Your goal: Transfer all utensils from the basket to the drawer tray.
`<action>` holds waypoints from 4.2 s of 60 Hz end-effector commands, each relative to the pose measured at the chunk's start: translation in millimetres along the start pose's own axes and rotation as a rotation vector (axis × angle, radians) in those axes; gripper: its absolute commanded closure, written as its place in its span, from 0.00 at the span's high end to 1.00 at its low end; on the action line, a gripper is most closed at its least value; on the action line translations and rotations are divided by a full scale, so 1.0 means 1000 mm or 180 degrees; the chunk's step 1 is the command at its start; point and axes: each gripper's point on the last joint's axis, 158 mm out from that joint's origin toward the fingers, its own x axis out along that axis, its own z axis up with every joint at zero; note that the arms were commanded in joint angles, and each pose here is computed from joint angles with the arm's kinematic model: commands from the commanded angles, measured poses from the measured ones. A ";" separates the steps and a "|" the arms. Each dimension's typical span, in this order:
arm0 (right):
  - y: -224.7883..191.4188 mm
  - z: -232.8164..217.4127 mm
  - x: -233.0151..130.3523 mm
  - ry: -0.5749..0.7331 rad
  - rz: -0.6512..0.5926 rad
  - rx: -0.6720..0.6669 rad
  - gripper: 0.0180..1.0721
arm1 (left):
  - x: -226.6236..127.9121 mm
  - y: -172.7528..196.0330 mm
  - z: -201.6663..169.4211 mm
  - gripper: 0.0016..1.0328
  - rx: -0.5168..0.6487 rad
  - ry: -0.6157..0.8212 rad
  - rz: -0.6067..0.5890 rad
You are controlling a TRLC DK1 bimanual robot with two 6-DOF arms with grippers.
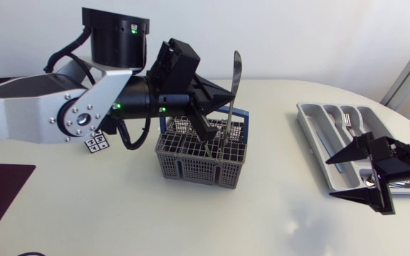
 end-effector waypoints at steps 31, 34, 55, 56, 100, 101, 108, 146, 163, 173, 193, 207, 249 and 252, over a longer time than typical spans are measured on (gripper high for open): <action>-0.007 0.173 0.049 -0.0820 0.0165 0.0377 0.95 | -0.010 -0.016 0.035 0.03 -0.0023 -0.0210 -0.0191; -0.009 0.189 0.051 -0.0901 0.0165 0.0384 0.95 | -0.010 -0.016 0.034 0.03 -0.0037 -0.0203 -0.0198; -0.012 0.232 0.068 -0.1138 0.0376 0.0332 0.75 | -0.016 -0.023 0.043 0.03 -0.0110 -0.0268 -0.0341; -0.010 0.234 0.069 -0.1150 0.0397 0.0322 0.72 | -0.016 -0.024 0.043 0.03 -0.0110 -0.0269 -0.0345; 0.010 0.237 0.075 -0.1119 0.0561 0.0300 0.05 | -0.022 -0.018 0.048 0.08 -0.0186 -0.0312 -0.0345; 0.011 0.237 0.075 -0.1116 0.0565 0.0308 0.05 | -0.023 -0.017 0.050 0.10 -0.0185 -0.0323 -0.0337; 0.014 0.236 0.074 -0.1086 0.0579 0.0325 0.05 | -0.027 -0.009 0.061 0.38 -0.0222 -0.0387 -0.0286; -0.038 0.128 0.007 -0.0860 -0.0051 0.0808 0.05 | -0.057 0.072 0.050 0.68 -0.0511 -0.0220 0.0402; -0.114 0.039 -0.067 -0.0781 -0.0797 0.1377 0.05 | -0.054 0.064 0.006 0.68 -0.0469 0.0127 0.0378; -0.163 -0.030 -0.110 -0.0636 -0.1128 0.1815 0.05 | -0.048 0.054 -0.019 0.67 -0.0412 0.0302 0.0363; -0.235 -0.162 -0.153 0.0113 -0.1643 0.2589 0.05 | -0.042 0.038 -0.053 0.67 -0.0324 0.0555 0.0332; -0.253 -0.210 -0.150 0.0428 -0.1741 0.2951 0.05 | -0.044 0.033 -0.069 0.67 -0.0333 0.0654 0.0316; -0.242 -0.263 -0.085 0.0836 -0.1269 0.3597 0.35 | -0.046 0.025 -0.082 0.68 -0.0346 0.0725 0.0280; -0.241 -0.262 -0.086 0.0834 -0.1272 0.3612 0.44 | -0.047 0.025 -0.083 0.68 -0.0350 0.0729 0.0283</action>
